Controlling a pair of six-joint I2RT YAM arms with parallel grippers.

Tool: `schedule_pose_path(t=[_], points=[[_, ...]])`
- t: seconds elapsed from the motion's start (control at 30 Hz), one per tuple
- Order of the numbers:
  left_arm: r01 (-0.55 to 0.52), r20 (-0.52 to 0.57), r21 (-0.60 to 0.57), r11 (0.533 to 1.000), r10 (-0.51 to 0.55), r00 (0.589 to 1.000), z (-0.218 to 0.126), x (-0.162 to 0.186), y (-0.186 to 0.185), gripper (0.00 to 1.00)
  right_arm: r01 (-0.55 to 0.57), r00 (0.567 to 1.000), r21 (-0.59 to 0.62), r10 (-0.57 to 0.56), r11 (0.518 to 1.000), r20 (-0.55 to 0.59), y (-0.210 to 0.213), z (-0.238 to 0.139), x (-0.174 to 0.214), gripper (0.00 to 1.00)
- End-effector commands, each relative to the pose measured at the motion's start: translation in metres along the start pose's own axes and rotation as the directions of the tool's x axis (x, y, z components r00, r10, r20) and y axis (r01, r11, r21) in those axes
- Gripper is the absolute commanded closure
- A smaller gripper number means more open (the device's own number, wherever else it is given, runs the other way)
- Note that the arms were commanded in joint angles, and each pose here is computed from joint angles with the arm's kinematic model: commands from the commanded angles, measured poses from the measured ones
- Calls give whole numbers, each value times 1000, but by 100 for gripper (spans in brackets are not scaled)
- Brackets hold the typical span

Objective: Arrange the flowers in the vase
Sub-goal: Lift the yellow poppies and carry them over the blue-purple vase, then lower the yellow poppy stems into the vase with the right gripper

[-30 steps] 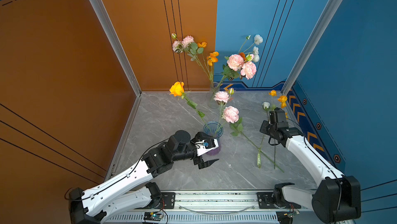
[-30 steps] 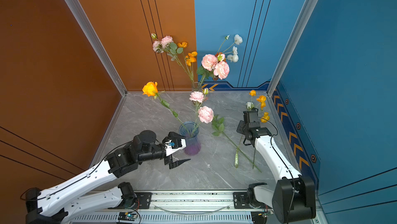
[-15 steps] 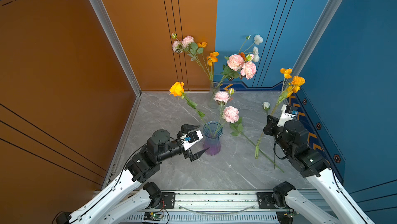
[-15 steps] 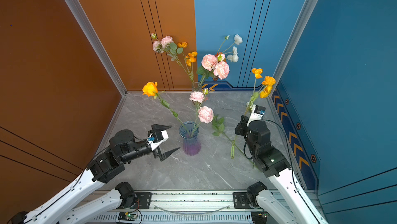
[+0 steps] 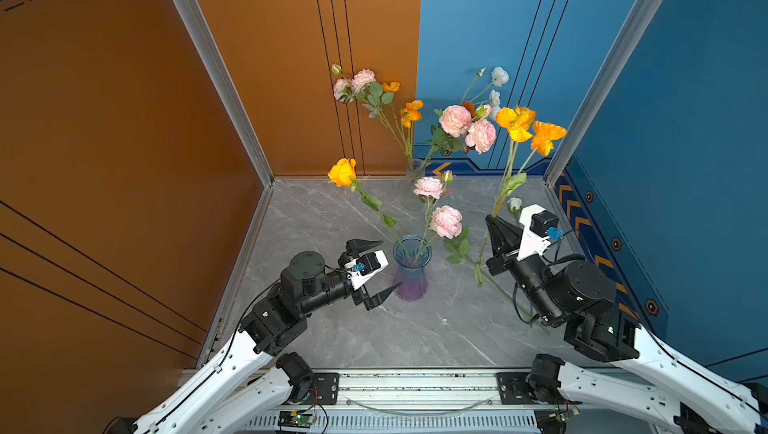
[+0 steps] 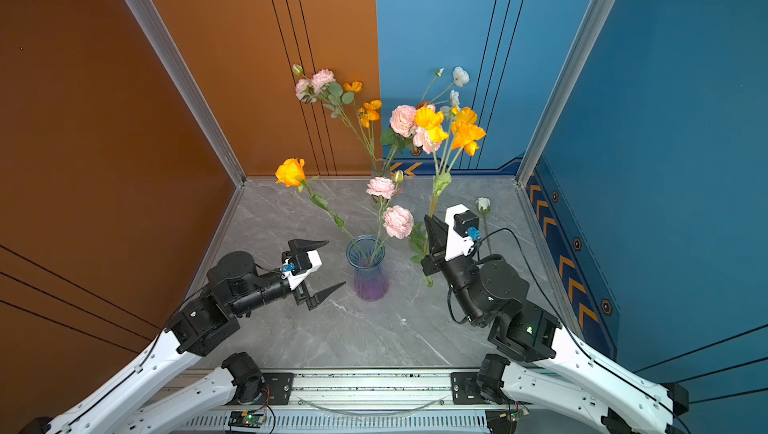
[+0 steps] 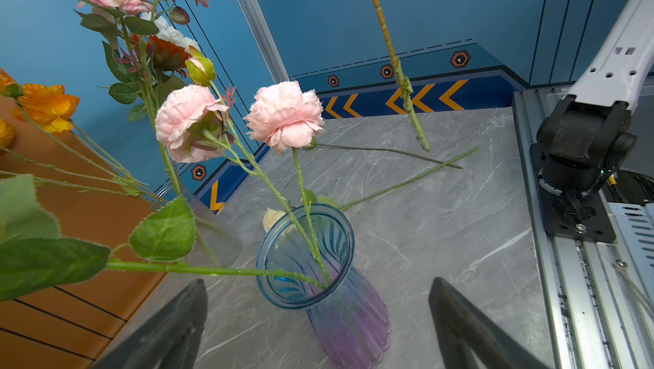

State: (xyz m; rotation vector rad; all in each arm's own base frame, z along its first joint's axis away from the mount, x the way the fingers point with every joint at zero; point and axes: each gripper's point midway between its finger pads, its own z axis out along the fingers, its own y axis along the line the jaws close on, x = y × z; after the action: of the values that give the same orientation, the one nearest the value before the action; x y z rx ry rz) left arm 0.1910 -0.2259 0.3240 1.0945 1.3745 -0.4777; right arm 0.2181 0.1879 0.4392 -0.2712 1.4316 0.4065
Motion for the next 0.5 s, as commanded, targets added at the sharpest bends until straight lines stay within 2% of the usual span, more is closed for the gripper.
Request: schedule_pose_path(t=[0.0, 0.1, 0.23, 0.47], points=[[-20, -3, -37, 999, 20, 1000, -7, 2, 5, 2, 47, 991, -1, -47, 999, 127, 15, 11, -42, 100], [-34, -2, -63, 997, 33, 999, -11, 1, 8, 2, 33, 989, -59, -24, 998, 143, 41, 30, -51, 100], [-23, 2, -36, 999, 23, 1000, -9, 1, 4, 2, 6, 990, -124, 12, 992, 144, 71, 57, -56, 100], [-3, 9, 3, 1000, 3, 1000, -5, -1, -2, 2, -84, 991, -117, 96, 990, 95, 86, 105, -29, 100]])
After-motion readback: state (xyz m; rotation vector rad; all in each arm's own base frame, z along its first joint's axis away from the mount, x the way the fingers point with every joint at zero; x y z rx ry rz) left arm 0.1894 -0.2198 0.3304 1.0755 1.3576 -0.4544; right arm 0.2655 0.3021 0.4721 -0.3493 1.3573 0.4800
